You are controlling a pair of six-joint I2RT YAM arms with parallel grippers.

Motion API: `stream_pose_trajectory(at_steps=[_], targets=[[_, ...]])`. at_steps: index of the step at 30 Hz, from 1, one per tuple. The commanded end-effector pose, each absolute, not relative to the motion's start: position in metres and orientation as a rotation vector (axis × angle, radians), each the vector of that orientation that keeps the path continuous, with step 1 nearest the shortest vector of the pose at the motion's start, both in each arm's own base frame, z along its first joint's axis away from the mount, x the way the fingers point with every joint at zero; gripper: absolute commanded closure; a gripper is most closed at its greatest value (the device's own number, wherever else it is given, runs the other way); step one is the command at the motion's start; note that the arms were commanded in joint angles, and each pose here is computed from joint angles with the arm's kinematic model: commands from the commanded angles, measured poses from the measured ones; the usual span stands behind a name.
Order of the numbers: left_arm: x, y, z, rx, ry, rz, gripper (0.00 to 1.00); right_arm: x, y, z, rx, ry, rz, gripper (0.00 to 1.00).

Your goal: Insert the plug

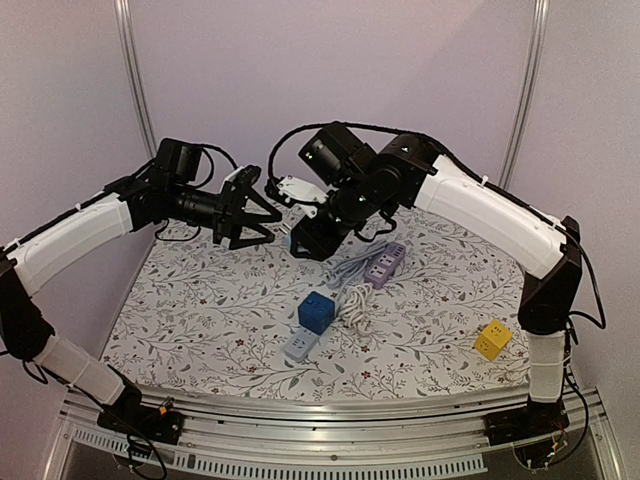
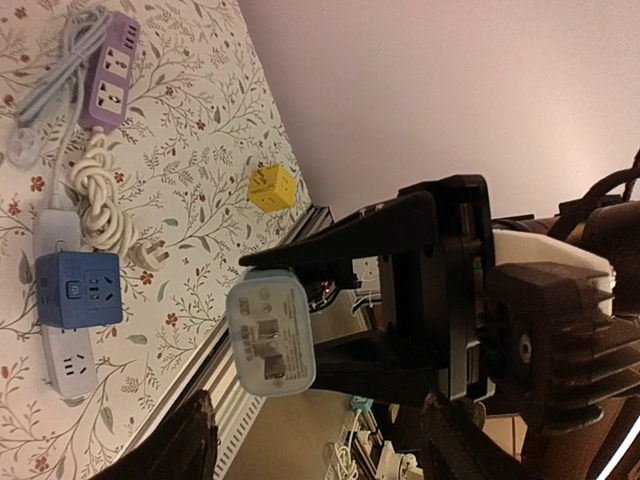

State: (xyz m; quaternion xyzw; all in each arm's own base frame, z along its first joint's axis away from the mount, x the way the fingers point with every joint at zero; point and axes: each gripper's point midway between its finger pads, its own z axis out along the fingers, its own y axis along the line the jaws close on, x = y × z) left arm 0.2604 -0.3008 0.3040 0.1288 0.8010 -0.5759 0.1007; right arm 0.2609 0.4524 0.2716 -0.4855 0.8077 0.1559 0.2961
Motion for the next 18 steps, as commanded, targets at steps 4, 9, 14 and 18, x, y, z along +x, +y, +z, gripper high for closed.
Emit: stream_pose_trajectory(at_steps=[4,9,14,18], targets=[[0.267,-0.305,0.29,0.422,2.422,-1.683,0.34,0.263,0.461,0.284,-1.263,2.114,0.447,0.97],[0.271,-0.307,0.286,0.417,2.438,-1.677,0.38,0.263,0.462,0.286,-1.255,2.116,0.457,0.97],[0.278,-0.312,0.287,0.39,2.44,-1.704,0.45,0.258,0.468,0.289,-1.269,2.099,0.503,0.97],[0.28,-0.316,0.291,0.377,2.425,-1.764,0.46,0.259,0.469,0.289,-1.274,2.092,0.506,0.97]])
